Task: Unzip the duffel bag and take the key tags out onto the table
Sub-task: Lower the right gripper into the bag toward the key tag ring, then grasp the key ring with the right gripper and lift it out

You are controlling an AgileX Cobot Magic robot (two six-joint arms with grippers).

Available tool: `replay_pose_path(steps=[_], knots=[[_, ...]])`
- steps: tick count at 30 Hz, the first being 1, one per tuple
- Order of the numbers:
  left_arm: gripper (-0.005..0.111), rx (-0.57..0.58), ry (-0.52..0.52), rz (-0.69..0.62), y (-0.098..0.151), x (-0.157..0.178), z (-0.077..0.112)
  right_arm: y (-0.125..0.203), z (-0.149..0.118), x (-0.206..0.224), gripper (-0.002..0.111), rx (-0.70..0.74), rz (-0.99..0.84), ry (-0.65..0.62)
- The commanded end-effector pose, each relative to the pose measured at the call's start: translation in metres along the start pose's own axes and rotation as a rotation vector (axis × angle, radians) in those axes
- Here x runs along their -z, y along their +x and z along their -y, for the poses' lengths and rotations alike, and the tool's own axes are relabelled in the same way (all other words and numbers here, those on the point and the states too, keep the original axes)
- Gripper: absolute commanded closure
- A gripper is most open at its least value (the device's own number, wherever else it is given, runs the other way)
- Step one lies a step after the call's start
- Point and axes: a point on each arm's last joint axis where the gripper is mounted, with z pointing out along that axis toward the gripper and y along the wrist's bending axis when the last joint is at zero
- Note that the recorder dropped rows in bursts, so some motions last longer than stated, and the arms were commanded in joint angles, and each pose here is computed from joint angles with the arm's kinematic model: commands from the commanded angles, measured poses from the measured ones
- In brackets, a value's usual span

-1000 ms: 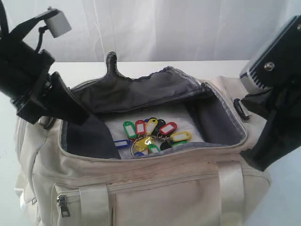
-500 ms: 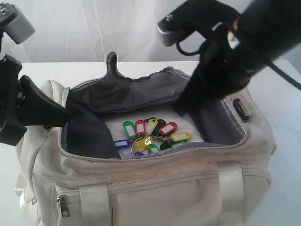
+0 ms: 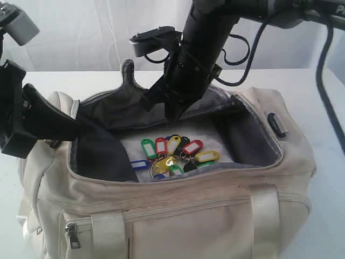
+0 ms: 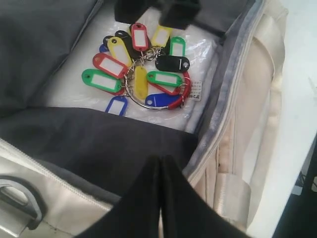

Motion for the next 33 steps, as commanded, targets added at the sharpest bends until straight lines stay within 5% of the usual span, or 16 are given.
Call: replay_pose_path(steps=[1,6,16,33], knots=[[0.107,0.026,0.025,0.014,0.000,0.001,0.003,-0.004,0.016,0.003,0.108,-0.023,0.019,-0.012],[0.107,0.028,0.029,0.013,0.000,0.001,0.004,-0.004,0.018,0.003,0.102,0.016,0.018,0.011],[0.107,0.028,0.029,0.013,0.000,0.001,0.004,-0.003,0.017,-0.005,0.038,0.057,-0.006,-0.012],[0.107,0.032,0.034,0.017,0.000,0.001,0.004,0.024,0.026,-0.088,0.038,0.023,-0.240,-0.102]])
